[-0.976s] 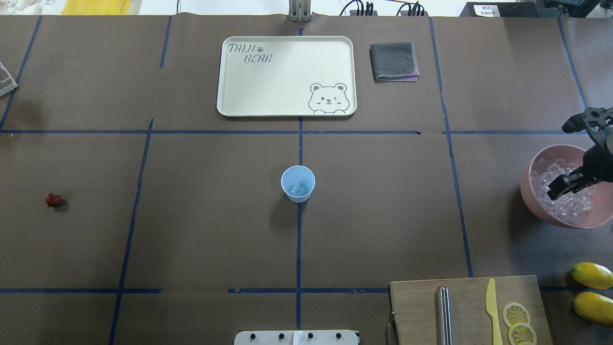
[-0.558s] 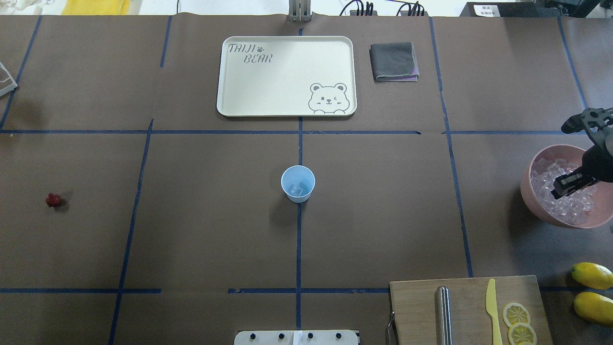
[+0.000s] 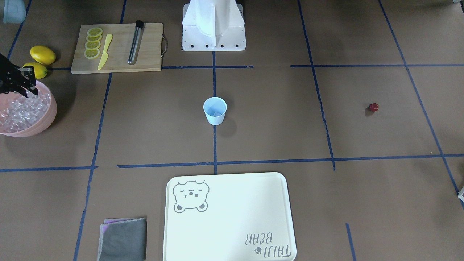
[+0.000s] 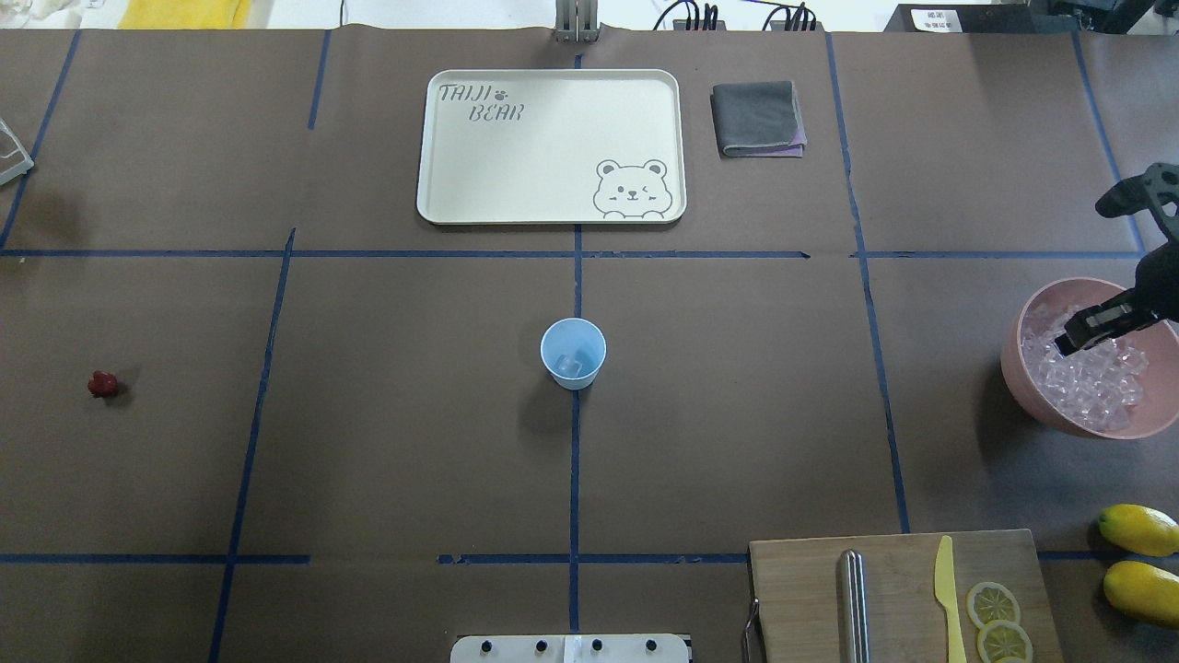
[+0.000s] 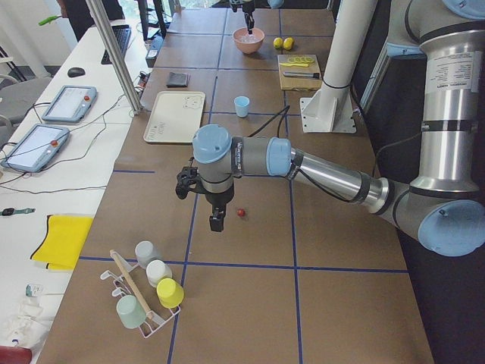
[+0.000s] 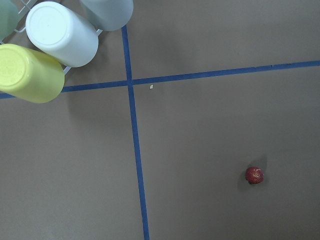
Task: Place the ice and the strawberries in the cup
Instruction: 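Lower the right gripper into the bowl and grasp another ice cube, then carry the ice cube with the right gripper over the blue cup and release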
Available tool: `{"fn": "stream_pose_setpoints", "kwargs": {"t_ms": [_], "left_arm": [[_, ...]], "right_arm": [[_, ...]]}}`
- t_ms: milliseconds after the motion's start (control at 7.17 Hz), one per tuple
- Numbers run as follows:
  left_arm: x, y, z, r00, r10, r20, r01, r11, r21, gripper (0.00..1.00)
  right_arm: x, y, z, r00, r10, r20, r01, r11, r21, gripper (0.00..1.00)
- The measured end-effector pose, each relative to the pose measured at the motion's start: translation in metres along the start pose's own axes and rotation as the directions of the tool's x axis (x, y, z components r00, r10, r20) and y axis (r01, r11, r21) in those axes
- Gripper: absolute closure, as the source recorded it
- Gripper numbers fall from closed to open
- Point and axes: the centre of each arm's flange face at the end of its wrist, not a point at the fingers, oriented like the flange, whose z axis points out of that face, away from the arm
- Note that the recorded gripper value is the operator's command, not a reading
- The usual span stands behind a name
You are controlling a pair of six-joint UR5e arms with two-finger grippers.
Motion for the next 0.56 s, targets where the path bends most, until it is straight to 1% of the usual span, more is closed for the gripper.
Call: {"fn": "stream_pose_setpoints", "kwargs": {"t_ms": [139, 279, 418, 558], "left_arm": [[0.002, 0.0, -0.002, 1.0, 0.004, 0.0, -0.004, 1.0, 0.004, 0.0], [0.005, 0.0, -0.004, 1.0, 0.012, 0.0, -0.012, 1.0, 0.009, 0.0], [0.007, 0.0, -0.007, 1.0, 0.027, 0.002, -0.027, 0.999, 0.021, 0.0], [0.01, -0.002, -0.009, 0.999, 0.041, 0.002, -0.041, 0.999, 0.036, 0.0]], "right_arm": [[-0.035, -0.019, -0.03, 0.997, 0.061, 0.036, -0.063, 0.997, 0.053, 1.0], [-0.077, -0.042, -0.052, 0.984, 0.151, 0.09, -0.159, 0.983, 0.091, 1.0], [-0.131, -0.062, -0.061, 0.962, 0.23, 0.149, -0.245, 0.965, 0.092, 1.0], [-0.195, -0.082, -0.056, 0.936, 0.294, 0.192, -0.313, 0.947, 0.073, 1.0]]}}
